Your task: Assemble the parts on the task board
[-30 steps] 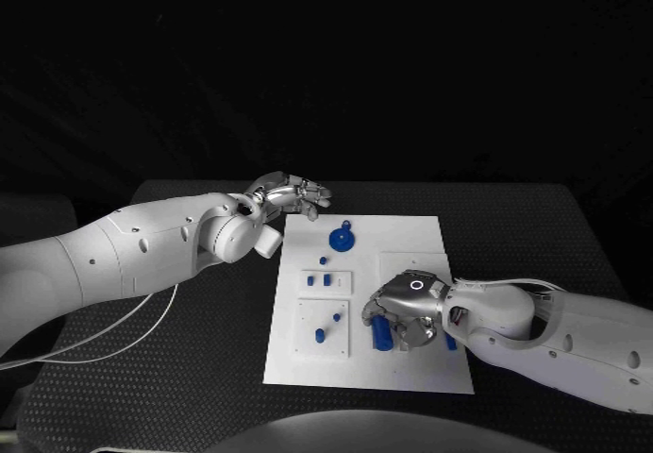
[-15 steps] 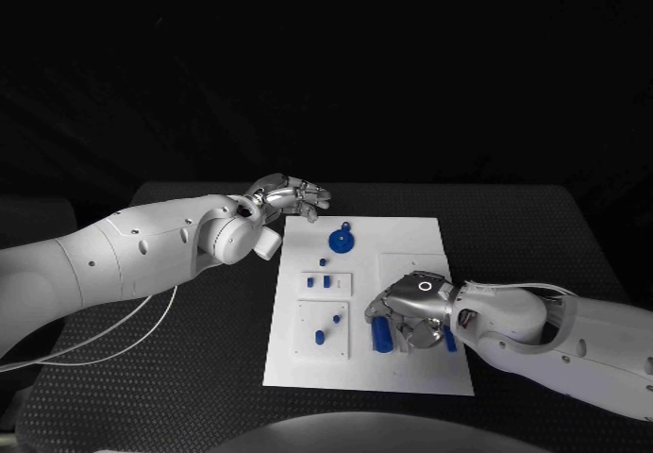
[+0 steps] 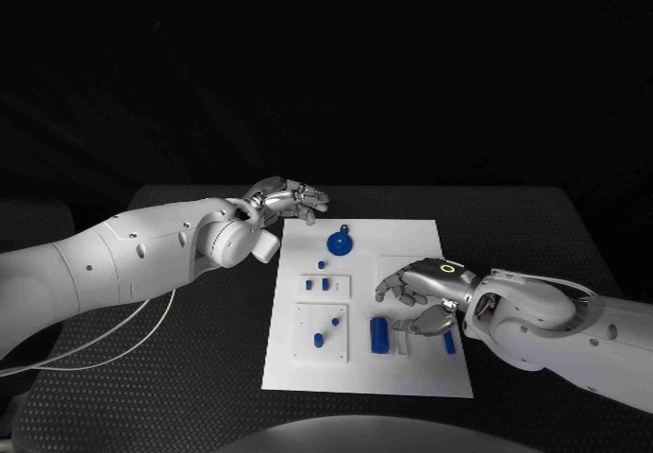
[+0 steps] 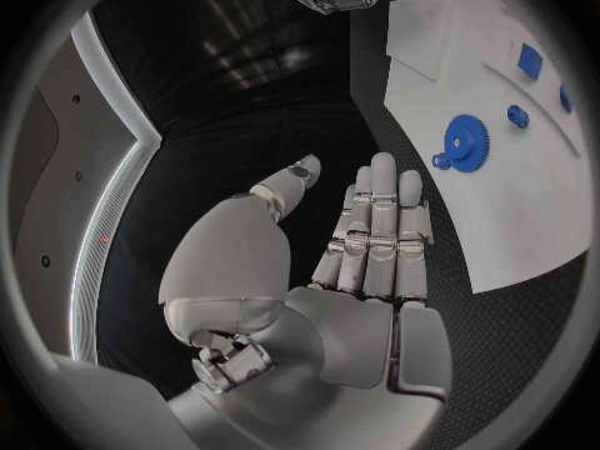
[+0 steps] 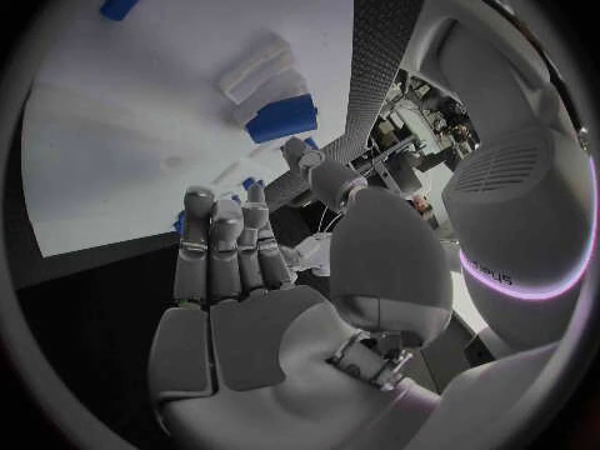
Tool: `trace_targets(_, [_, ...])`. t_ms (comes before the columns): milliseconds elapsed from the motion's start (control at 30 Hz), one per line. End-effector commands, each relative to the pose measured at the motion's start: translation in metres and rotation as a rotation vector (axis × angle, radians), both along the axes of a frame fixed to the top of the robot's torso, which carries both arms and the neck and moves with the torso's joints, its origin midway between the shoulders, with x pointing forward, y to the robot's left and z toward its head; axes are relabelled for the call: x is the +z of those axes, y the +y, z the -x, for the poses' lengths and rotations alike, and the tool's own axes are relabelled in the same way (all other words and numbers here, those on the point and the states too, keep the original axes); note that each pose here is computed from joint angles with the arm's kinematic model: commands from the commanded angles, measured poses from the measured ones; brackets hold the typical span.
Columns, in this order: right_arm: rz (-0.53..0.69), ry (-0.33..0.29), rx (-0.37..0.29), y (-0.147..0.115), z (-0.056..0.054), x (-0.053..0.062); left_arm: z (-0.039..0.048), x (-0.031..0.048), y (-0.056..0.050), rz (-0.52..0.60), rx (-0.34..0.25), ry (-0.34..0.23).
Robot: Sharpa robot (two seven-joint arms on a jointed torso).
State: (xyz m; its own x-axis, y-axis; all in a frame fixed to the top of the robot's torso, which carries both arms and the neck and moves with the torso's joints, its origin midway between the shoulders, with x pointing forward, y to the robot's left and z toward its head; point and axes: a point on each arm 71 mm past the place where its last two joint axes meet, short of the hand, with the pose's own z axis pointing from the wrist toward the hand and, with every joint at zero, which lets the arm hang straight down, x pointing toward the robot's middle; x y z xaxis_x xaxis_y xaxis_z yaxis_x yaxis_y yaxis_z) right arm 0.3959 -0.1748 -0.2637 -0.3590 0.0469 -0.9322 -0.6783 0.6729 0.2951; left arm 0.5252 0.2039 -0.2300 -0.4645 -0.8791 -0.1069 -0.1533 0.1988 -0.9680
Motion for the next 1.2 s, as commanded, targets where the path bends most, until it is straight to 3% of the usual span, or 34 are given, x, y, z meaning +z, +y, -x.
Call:
trace_targets(33, [-0.067,0.061,-0.107,-0.004,-0.003,0.001,0.0006,0.0010,-0.002,0.003,-0.018,-0.004])
trace_targets(433, [0.000,0.084,-0.130,0.002,0.005,-0.009,0.0009,0.0011,-0.002,0.005,-0.021,-0.004])
trace_targets(900, [0.064,-0.002,-0.063,0.015,0.018,-0.021,0.0013,0.0011,-0.002,0.006,-0.025,-0.003])
trace_targets(1200, [0.078,-0.049,-0.056,0.017,0.019,-0.023,0.0014,0.0010,-0.002,0.005,-0.024,-0.003])
